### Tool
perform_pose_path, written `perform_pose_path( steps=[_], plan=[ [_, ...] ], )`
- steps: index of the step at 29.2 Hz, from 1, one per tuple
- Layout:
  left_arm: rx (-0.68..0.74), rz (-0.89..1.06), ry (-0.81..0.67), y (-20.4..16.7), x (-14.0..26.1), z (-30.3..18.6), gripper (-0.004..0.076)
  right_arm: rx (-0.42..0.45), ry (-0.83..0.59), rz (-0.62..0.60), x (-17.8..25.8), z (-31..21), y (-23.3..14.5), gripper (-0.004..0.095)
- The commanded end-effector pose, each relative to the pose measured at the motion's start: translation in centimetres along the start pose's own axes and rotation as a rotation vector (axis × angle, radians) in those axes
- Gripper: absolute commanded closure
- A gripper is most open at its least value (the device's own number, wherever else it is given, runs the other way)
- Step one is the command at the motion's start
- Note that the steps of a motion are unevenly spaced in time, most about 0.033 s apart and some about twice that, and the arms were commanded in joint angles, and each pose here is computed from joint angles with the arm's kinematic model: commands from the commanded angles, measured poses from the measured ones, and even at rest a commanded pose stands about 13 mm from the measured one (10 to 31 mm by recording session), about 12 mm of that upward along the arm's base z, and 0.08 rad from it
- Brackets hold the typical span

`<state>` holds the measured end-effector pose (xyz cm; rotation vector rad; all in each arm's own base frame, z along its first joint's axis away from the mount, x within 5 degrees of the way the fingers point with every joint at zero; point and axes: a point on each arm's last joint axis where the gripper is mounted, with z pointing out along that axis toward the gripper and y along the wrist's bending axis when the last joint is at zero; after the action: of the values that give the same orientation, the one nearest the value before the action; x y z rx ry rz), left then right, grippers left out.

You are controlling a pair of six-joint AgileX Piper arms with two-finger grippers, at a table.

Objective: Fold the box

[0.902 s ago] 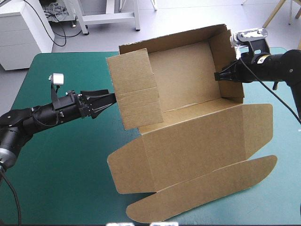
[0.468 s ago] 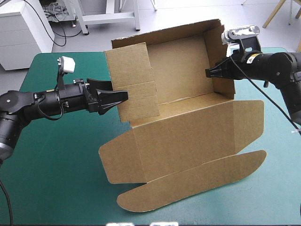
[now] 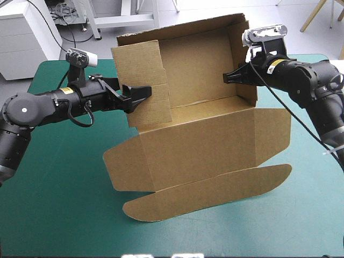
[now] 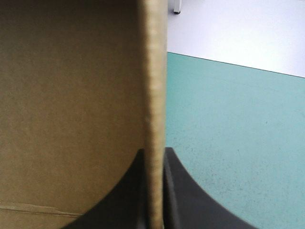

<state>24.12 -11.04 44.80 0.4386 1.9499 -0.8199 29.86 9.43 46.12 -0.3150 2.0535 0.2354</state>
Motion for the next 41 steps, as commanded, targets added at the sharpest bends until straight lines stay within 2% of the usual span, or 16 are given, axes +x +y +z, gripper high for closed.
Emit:
perform_pose_path(
  steps=[1, 6, 14, 18, 22, 26, 31, 37, 41],
  plan=[
    [-0.042, 0.022, -0.124, -2.2, -2.2, -1.3, 0.0055, -0.007, -0.178, 0.036, -2.1, -2.3, 0.5, 0.0908],
    [-0.141, 0.094, -0.087, -3.1, -2.9, 0.0, 0.0192, 0.019, -0.211, 0.071, -2.3, -2.3, 0.4, 0.0907],
    [-0.229, 0.099, -0.091, -4.0, -4.3, 3.8, 0.0262, 0.054, -0.257, 0.144, -2.7, -2.4, -0.1, 0.0907],
    [-0.284, 0.06, -0.155, -4.2, -4.5, 5.0, 0.0318, 0.051, -0.266, 0.157, -2.8, -2.4, 0.0, 0.0907],
    [-0.272, 0.065, -0.201, -4.7, -4.6, 5.7, 0.0393, 0.051, -0.266, 0.157, -2.8, -2.4, 0.0, 0.0907],
    [-0.274, 0.048, -0.185, -4.5, -4.3, 6.6, 0.0512, 0.029, -0.265, 0.175, -2.8, -2.4, 0.1, 0.0911],
    [-0.28, 0.04, -0.166, -4.2, -4.0, 7.4, 0.0716, 0.004, -0.249, 0.161, -2.7, -2.4, 0.4, 0.0912],
    [-0.297, 0.045, -0.141, -4.0, -3.8, 7.5, 0.0729, 0.001, -0.182, 0.15, -2.1, -2.3, 0.5, 0.0912],
    [-0.369, 0.07, -0.045, -2.9, -2.7, 8.7, 0.0729, 0.017, -0.079, 0.146, -1.1, -0.8, 0.4, 0.0912]
  ],
)
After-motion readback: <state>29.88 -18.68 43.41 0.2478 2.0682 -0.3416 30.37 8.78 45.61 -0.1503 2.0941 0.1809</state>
